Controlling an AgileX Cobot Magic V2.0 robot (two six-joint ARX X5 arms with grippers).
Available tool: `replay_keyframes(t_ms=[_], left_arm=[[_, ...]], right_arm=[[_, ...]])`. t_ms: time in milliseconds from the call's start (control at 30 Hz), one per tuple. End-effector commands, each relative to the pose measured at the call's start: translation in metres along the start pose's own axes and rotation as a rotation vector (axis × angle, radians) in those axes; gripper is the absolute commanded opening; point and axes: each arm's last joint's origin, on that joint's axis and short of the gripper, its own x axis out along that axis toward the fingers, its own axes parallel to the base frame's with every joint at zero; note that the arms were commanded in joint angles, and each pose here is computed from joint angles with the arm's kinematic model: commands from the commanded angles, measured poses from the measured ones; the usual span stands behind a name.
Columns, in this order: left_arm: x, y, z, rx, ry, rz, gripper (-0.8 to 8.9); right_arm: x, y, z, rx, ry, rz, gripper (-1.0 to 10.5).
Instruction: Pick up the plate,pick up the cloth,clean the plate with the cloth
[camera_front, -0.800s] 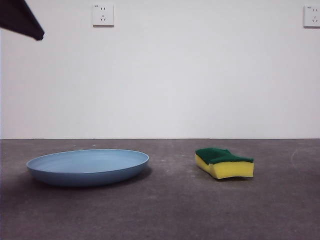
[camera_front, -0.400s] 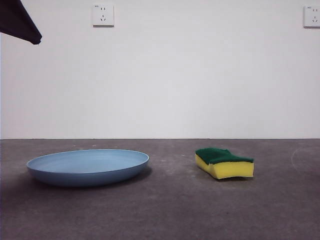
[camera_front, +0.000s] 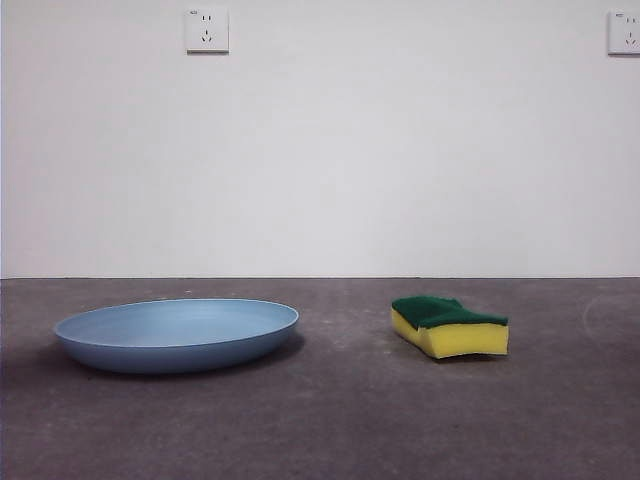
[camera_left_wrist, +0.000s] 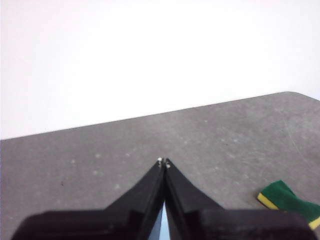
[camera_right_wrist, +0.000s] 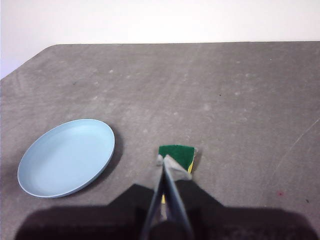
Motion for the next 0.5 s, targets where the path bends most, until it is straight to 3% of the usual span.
replay_keyframes(t_ms=[33, 233, 500], left_arm=[[-0.003, 0.009, -0.013, 0.023, 0.010, 0.043, -0.03], [-0.011, 0.018, -0.053, 0.027, -0.009, 0.143, -0.03], [-0.009, 0.022, -0.116, 0.016, 0.015, 0.176, -0.03]], right_arm=[[0.000, 0.000, 0.000, 0.009, -0.003, -0.002, 0.0], [0.000, 0.000, 0.000, 0.009, -0.003, -0.002, 0.0], [0.000, 0.000, 0.000, 0.009, -0.003, -0.002, 0.0]])
